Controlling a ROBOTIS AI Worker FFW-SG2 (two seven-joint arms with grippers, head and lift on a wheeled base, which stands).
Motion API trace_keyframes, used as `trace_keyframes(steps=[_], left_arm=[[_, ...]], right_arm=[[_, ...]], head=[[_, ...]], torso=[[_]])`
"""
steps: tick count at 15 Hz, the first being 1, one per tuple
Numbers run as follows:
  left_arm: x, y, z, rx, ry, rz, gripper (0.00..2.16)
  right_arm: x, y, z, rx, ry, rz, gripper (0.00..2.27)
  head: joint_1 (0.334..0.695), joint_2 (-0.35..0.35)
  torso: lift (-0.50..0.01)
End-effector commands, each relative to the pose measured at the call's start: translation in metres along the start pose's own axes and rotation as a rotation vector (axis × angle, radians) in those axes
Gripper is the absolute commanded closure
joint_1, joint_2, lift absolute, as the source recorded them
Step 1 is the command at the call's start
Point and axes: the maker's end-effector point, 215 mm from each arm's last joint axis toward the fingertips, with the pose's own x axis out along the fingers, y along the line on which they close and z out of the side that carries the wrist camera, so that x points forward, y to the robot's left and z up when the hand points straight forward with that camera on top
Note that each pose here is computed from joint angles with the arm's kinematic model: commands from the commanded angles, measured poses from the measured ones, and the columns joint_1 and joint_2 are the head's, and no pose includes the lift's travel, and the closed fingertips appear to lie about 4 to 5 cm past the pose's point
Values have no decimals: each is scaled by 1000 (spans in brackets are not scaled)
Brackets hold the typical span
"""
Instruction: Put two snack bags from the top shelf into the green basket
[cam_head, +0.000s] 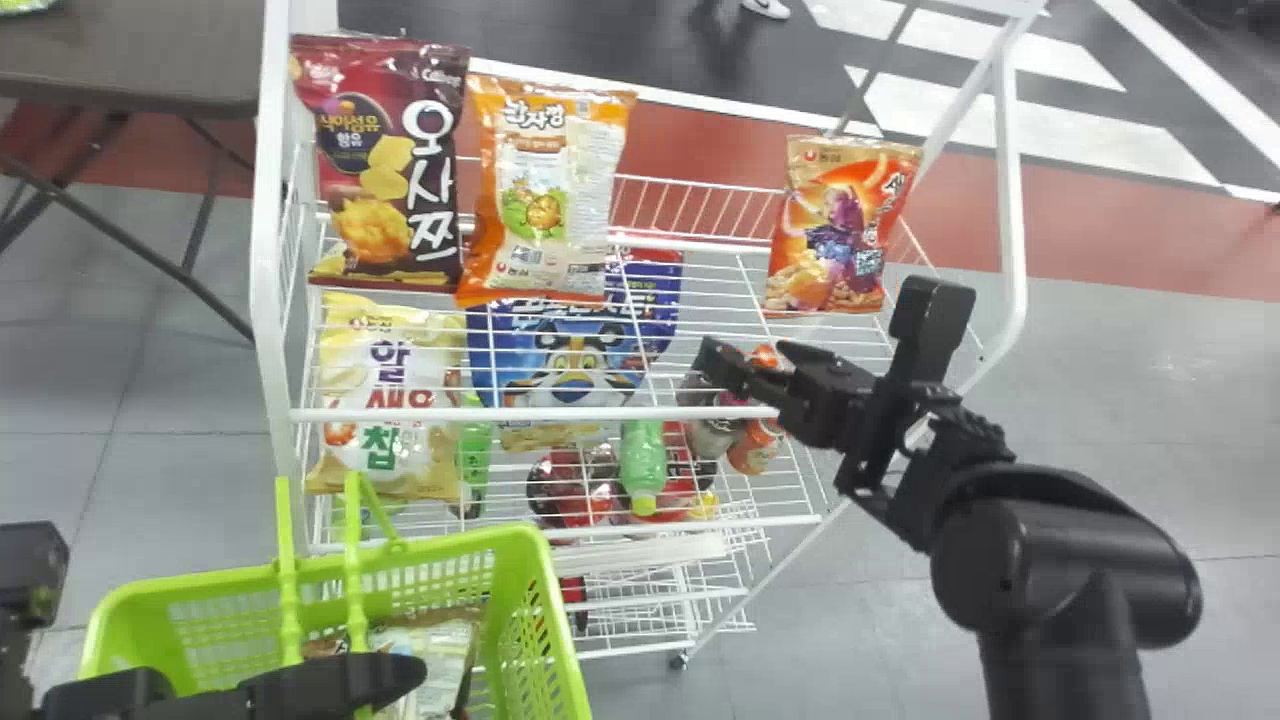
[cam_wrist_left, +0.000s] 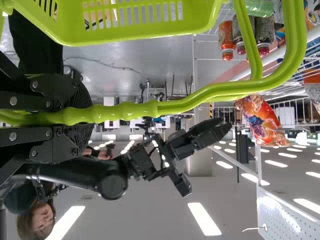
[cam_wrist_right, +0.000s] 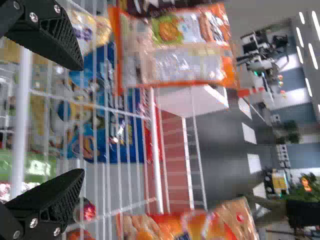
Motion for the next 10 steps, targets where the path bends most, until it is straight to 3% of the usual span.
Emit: trace_keyframes(steps=[1, 10], left_arm=[[-1, 0, -1, 2, 5, 3, 2145], [-2, 0, 2, 2, 3, 4, 2145]], right_arm=[[8, -42, 26, 9, -43, -55, 66], [43, -153, 83, -4, -74, -212, 53]], head=[[695, -350], [695, -350]], torso=[[-1], [-1]])
